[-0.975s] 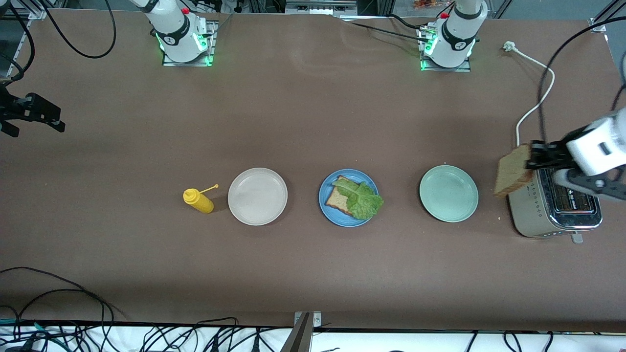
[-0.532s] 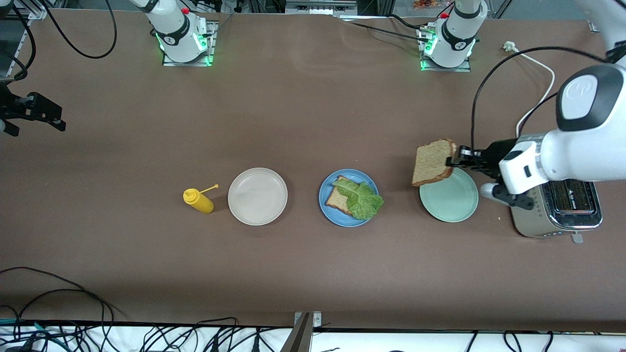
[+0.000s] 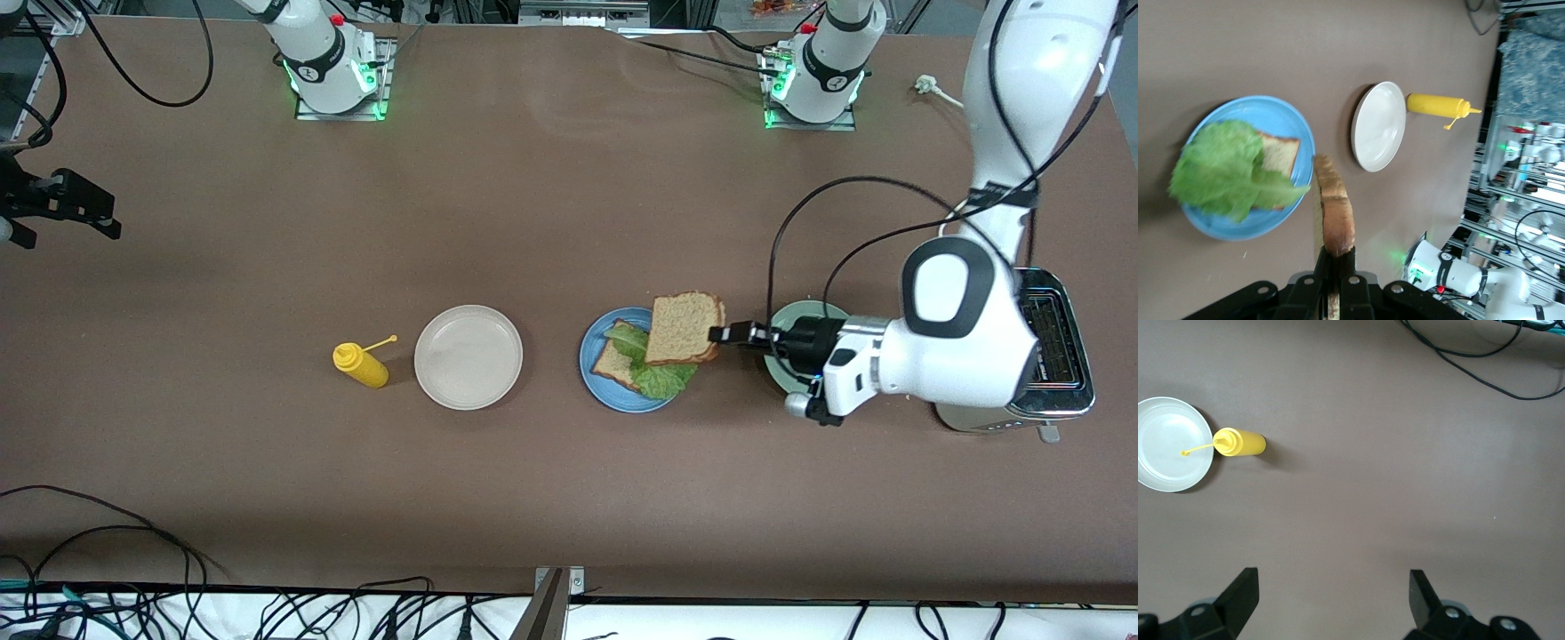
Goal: Make sandwich in blue plate with both arms
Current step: 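Carry the bread over the blue plate and lower it onto lettuce, then open the left gripper to release the bread onto the sandwich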
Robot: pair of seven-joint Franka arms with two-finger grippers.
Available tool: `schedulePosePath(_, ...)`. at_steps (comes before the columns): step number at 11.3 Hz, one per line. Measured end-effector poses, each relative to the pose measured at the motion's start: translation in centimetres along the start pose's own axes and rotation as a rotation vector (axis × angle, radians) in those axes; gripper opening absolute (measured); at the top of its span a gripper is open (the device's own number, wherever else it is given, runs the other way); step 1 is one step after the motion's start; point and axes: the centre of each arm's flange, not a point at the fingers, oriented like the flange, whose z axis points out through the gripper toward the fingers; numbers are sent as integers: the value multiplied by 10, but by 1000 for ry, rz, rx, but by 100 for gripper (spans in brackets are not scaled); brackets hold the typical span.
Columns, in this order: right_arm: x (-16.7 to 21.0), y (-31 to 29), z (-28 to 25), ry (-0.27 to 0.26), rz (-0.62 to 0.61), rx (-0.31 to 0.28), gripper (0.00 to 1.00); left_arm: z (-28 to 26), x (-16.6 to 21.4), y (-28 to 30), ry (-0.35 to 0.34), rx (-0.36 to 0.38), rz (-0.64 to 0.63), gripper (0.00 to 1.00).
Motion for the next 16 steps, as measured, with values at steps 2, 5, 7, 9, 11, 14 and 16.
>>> schedulePosePath(2,0,0,0,0,0,0,100,28,15,-33,22,-119,72,7)
schedulePosePath(5,0,0,0,-1,0,0,100,60,25,-78,45,-254,131,7)
schedulePosePath(7,0,0,1,-1,0,0,100,75,23,-91,43,-298,125,7)
schedulePosePath(9,1,0,3,-5,0,0,100,87,17,-102,27,-305,126,7)
schedulePosePath(11,2,0,5,-8,0,0,100,98,13,-128,23,-315,146,7)
schedulePosePath(14,2,0,5,-8,0,0,100,107,11,-165,37,-334,190,11)
schedulePosePath(16,2,0,5,-8,0,0,100,104,12,-166,44,-333,200,32)
